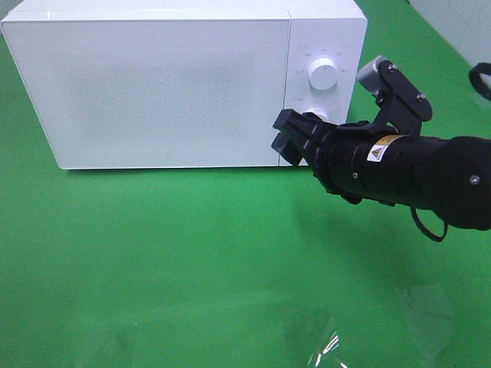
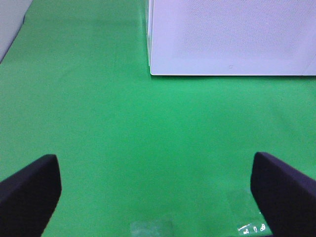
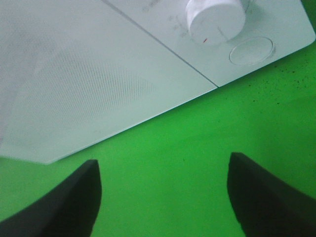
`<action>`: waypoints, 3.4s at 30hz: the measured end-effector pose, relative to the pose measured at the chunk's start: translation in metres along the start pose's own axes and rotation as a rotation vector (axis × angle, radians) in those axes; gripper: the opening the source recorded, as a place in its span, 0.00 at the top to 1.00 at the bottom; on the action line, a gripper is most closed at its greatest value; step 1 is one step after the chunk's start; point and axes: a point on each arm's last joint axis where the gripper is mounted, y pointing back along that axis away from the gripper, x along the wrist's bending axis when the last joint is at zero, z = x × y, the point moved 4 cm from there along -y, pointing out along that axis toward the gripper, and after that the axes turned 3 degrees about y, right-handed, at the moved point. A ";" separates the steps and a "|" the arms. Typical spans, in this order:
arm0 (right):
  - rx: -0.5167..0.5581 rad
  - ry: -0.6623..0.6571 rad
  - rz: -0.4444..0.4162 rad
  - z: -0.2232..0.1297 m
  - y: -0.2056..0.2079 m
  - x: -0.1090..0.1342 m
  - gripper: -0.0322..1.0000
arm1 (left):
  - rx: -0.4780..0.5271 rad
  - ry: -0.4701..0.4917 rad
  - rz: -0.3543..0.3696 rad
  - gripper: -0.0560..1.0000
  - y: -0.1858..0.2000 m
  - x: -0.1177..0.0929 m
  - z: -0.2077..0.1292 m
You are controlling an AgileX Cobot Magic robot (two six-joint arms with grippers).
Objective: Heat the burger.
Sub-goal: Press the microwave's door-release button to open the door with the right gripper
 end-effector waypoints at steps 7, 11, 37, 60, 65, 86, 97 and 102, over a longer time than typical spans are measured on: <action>0.129 0.243 0.035 -0.005 0.021 0.010 0.30 | 0.000 0.000 0.000 0.04 0.000 0.000 0.000; 0.173 0.354 0.045 -0.002 0.035 0.017 0.30 | 0.000 0.000 0.000 0.04 0.000 0.000 0.000; 0.336 0.709 -0.104 0.034 0.195 0.005 0.30 | 0.000 0.000 0.000 0.04 0.000 0.000 0.000; -0.228 0.486 -0.260 0.019 0.307 -0.055 0.30 | 0.000 0.000 0.000 0.04 0.000 0.000 0.000; -0.279 0.480 -0.271 0.015 0.317 -0.056 0.30 | 0.000 0.000 0.000 0.04 0.000 0.000 0.000; -0.230 0.472 -0.295 0.000 0.315 -0.066 0.30 | 0.000 0.000 0.000 0.04 0.000 0.000 0.000; -0.373 0.480 -0.223 0.017 0.328 -0.047 0.30 | 0.000 0.000 0.000 0.04 0.000 0.000 0.000; -0.368 0.478 -0.227 0.032 0.316 -0.043 0.30 | 0.000 0.000 0.000 0.04 0.000 0.000 0.000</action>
